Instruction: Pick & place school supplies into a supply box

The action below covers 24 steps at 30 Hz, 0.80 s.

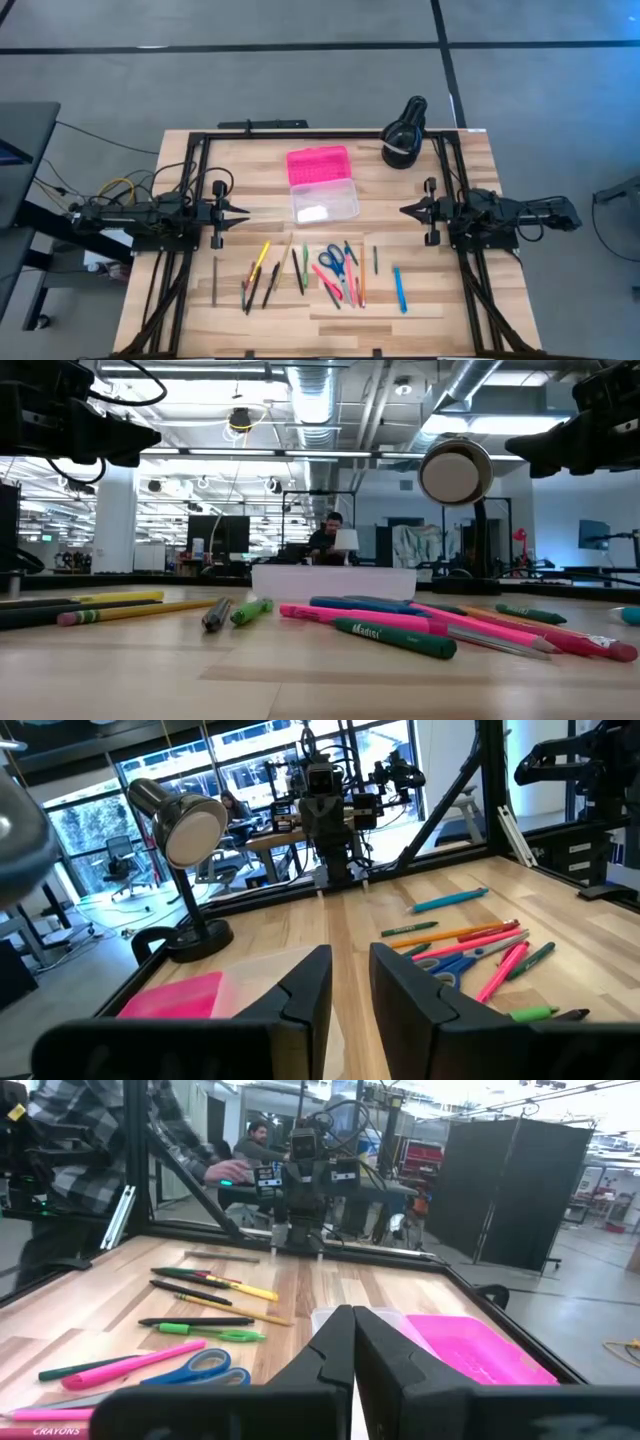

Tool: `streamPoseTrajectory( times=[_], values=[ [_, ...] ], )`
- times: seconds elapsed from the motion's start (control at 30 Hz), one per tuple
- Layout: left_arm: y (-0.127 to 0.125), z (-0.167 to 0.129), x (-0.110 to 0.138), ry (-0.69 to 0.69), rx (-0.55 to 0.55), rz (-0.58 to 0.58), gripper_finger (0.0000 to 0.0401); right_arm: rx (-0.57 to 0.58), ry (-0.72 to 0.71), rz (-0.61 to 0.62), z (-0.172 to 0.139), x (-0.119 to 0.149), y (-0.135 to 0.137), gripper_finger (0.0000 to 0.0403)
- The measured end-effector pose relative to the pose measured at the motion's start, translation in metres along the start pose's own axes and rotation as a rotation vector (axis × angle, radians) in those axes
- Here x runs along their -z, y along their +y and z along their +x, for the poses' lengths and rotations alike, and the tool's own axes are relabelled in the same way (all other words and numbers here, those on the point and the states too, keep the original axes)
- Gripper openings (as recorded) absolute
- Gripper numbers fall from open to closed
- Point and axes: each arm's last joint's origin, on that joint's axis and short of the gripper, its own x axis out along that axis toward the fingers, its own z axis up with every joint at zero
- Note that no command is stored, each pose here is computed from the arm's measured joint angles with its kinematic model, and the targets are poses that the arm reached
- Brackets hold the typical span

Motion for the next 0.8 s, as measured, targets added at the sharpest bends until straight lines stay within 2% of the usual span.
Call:
streamPoseTrajectory(
  times=[0.8],
  values=[
    [0.0000,0.0000,0.0000,0.000,0.000,-0.007,0.0066,0.000,-0.001,0.000,0.0000,0.0000,0.0000,0.0000]
  ],
)
